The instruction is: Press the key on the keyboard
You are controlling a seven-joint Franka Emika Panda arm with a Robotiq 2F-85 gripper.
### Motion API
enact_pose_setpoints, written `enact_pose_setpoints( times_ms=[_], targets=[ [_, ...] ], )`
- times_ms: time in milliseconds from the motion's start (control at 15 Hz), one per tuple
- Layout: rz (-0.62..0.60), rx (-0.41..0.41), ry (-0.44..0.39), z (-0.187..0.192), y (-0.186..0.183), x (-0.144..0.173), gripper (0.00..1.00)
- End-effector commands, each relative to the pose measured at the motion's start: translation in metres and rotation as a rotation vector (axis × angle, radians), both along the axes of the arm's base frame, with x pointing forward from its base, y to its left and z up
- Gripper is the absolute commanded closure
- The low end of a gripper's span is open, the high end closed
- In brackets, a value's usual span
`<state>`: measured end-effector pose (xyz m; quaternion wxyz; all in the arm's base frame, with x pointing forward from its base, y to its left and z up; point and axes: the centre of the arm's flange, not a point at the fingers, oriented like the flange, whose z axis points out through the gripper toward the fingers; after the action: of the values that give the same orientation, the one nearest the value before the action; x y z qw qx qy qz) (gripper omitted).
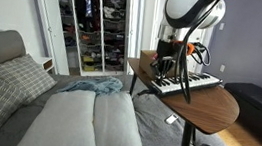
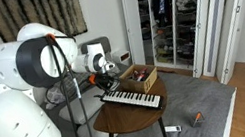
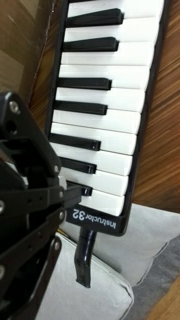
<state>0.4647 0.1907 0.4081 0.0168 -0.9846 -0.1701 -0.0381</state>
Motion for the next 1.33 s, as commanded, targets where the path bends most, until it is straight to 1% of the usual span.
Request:
enact_pose_setpoints(
  times_ms=[0,400,1267],
  targets=[
    [-0.020,-0.005,-0.020,-0.0034,0.0003,0.0054,1.00],
    [-0.020,-0.002,-0.033,-0.0056,0.0003,0.0079,1.00],
    [-0.019,-0.010,-0.015,-0.0119,-0.0005,0.0087,1.00]
  ],
)
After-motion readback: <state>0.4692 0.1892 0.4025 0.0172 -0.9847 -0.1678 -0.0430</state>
